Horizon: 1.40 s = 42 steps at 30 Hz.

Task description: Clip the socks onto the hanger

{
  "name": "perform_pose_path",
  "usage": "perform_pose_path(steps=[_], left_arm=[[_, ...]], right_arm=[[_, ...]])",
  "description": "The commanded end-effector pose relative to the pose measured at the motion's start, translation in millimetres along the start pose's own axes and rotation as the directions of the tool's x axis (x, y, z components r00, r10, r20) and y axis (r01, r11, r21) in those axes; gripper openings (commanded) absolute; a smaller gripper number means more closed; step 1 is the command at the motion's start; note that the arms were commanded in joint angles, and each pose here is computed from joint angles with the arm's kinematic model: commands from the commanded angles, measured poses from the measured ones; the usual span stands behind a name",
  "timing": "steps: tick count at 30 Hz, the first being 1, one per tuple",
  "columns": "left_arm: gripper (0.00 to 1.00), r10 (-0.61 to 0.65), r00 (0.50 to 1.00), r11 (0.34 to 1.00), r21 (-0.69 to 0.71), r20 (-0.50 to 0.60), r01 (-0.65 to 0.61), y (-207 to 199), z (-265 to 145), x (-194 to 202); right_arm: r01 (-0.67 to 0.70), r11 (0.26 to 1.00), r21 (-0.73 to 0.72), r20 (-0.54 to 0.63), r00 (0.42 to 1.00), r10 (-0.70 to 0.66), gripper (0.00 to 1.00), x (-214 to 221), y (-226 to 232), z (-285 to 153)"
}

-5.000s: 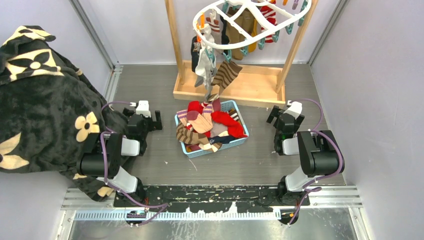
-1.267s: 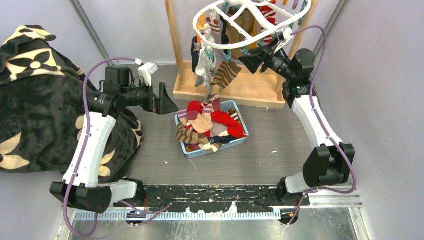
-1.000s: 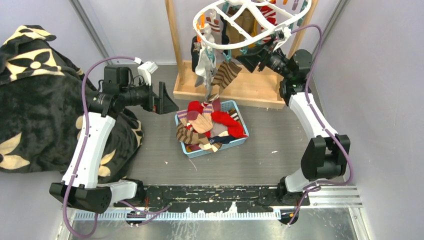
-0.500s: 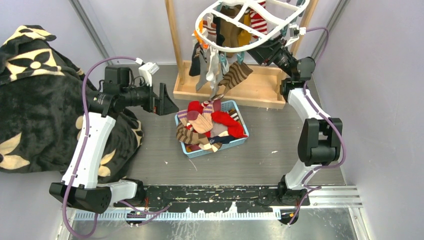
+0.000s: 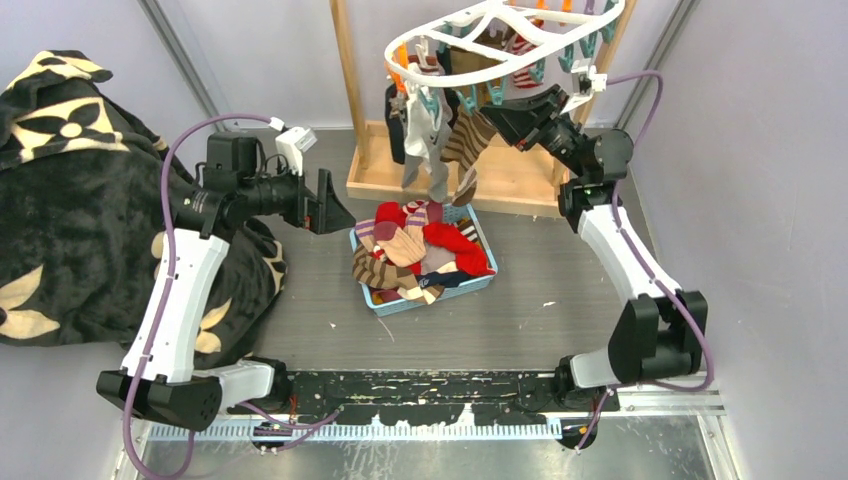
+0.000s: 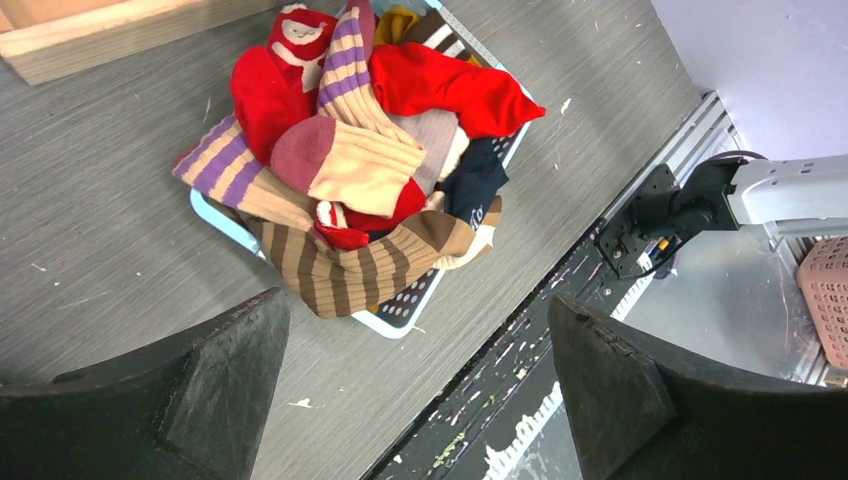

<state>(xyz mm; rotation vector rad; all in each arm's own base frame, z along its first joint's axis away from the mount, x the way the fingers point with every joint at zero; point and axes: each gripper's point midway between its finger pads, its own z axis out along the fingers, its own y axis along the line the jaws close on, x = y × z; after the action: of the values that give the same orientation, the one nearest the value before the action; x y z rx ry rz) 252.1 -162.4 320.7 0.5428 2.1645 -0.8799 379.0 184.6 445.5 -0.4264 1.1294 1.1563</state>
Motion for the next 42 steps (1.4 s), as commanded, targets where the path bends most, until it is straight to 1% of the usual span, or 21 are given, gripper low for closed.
perform_pose_path(steps=[1, 5, 7, 15, 20, 23, 24, 26, 32, 35, 37, 42], left_arm=[[1.0, 0.063, 0.997, 0.998, -0.009, 0.041, -0.063, -9, -13, -6], [1.0, 0.071, 0.996, 0.997, -0.021, 0.044, -0.07, -9, -15, -5], [1.0, 0.068, 0.996, 0.997, -0.027, 0.05, -0.066, -8, -16, -6], [1.0, 0.045, 0.994, 0.997, -0.065, 0.105, -0.038, -9, -22, -21], [1.0, 0.032, 0.989, 0.997, -0.074, 0.143, -0.022, -10, -25, -37], [1.0, 0.007, 0.989, 0.998, -0.068, 0.15, 0.004, -9, -21, -45], [1.0, -0.005, 0.988, 0.998, -0.063, 0.153, 0.015, -9, -20, -48], [1.0, -0.028, 0.988, 0.998, -0.048, 0.154, 0.036, -10, -16, -53], [1.0, -0.061, 0.989, 0.998, -0.023, 0.136, 0.065, -10, -10, -59], [1.0, -0.06, 0.989, 0.998, -0.021, 0.138, 0.063, -9, -9, -59], [1.0, -0.057, 0.989, 0.998, -0.019, 0.137, 0.061, -10, -8, -58], [1.0, -0.043, 0.99, 0.999, -0.02, 0.133, 0.046, -10, -10, -54]], right_arm=[[0.181, 0.982, 0.063, -0.036, 0.983, -0.179, 0.08, -8, 19, 6], [0.23, 0.967, 0.11, -0.088, 0.971, -0.221, 0.01, 3, 23, 14], [0.239, 0.962, 0.135, -0.096, 0.969, -0.227, 0.01, 7, 23, 20], [0.252, 0.957, 0.144, -0.149, 0.962, -0.231, 0.01, 40, 31, 54], [0.247, 0.955, 0.166, -0.145, 0.964, -0.224, 0.02, 47, 28, 61], [0.244, 0.951, 0.191, -0.137, 0.966, -0.22, 0.09, 44, 24, 60], [0.243, 0.95, 0.197, -0.135, 0.966, -0.219, 0.13, 44, 24, 59], [0.243, 0.948, 0.206, -0.129, 0.967, -0.22, 0.29, 45, 23, 56], [0.264, 0.934, 0.24, -0.129, 0.962, -0.239, 0.46, 40, 16, 37], [0.24, 0.946, 0.217, -0.099, 0.97, -0.223, 0.6, 34, 14, 31], [0.217, 0.961, 0.171, -0.079, 0.975, -0.206, 0.63, 32, 17, 32], [0.195, 0.977, 0.085, -0.078, 0.979, -0.188, 0.64, 29, 19, 37]])
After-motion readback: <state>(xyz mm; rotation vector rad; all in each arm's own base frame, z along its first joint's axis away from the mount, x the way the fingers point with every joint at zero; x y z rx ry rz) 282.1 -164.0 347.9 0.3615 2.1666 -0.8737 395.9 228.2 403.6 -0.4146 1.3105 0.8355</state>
